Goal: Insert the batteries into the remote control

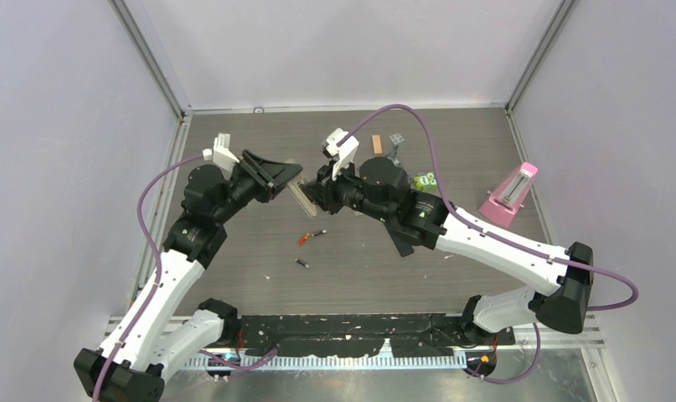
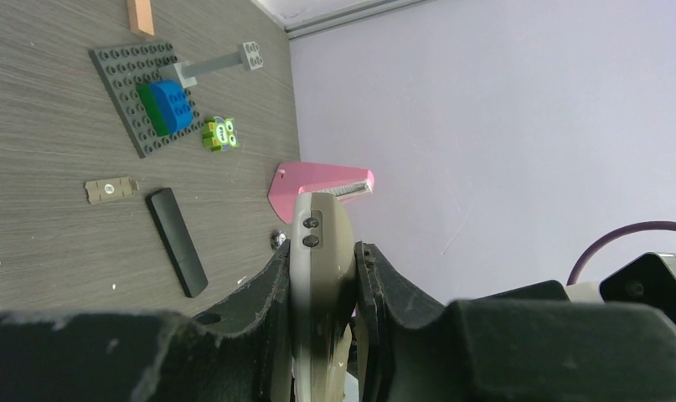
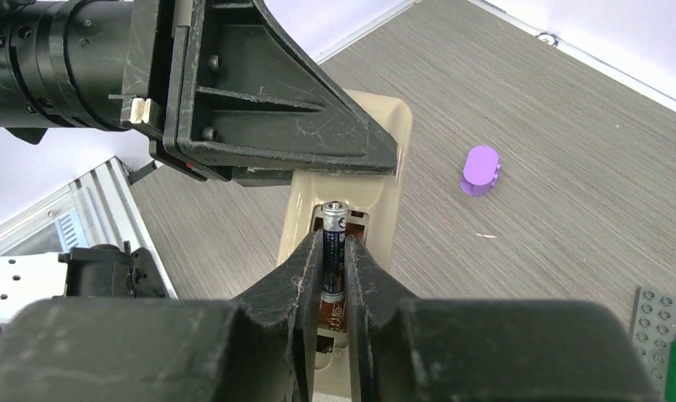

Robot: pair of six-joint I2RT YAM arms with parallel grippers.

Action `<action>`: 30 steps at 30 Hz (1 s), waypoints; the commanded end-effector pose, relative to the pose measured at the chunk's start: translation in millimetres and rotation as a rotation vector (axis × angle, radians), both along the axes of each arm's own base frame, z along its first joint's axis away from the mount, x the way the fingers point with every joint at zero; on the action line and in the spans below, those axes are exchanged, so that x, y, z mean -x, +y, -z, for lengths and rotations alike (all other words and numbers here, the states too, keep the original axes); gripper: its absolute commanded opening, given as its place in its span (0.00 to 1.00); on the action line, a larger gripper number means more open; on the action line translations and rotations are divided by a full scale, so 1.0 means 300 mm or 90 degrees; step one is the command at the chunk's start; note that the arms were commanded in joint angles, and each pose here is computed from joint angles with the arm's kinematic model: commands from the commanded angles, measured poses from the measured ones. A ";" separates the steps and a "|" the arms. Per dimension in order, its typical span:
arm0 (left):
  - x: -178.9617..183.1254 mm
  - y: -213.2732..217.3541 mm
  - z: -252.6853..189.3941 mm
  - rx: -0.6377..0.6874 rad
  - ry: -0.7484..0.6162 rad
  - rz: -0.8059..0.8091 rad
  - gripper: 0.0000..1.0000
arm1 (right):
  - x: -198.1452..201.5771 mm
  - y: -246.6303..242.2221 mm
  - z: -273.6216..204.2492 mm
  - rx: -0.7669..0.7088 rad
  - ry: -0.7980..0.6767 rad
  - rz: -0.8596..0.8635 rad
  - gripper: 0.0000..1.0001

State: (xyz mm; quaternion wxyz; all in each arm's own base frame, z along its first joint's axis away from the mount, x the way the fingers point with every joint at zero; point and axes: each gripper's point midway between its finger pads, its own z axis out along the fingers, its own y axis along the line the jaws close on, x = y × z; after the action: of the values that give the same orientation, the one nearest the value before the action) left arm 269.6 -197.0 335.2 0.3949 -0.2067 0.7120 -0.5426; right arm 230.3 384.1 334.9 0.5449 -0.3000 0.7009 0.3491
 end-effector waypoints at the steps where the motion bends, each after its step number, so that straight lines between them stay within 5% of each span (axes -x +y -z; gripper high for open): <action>1: 0.025 -0.022 -0.100 0.042 -0.049 0.034 0.00 | -0.029 0.002 -0.005 -0.010 -0.027 0.023 0.21; 20: -0.001 -0.003 -0.065 0.044 -0.031 0.018 0.00 | -0.019 -0.026 0.089 0.035 -0.016 0.024 0.25; 30: -0.001 0.010 -0.028 0.007 -0.042 0.011 0.00 | 0.022 -0.034 -0.034 -0.035 0.002 -0.002 0.55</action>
State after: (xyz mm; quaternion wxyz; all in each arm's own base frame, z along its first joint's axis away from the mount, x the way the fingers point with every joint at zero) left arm 273.6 -194.1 316.8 0.3789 -0.2165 0.7241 -0.5342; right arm 235.8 377.2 306.1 0.5399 -0.2990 0.7159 0.3265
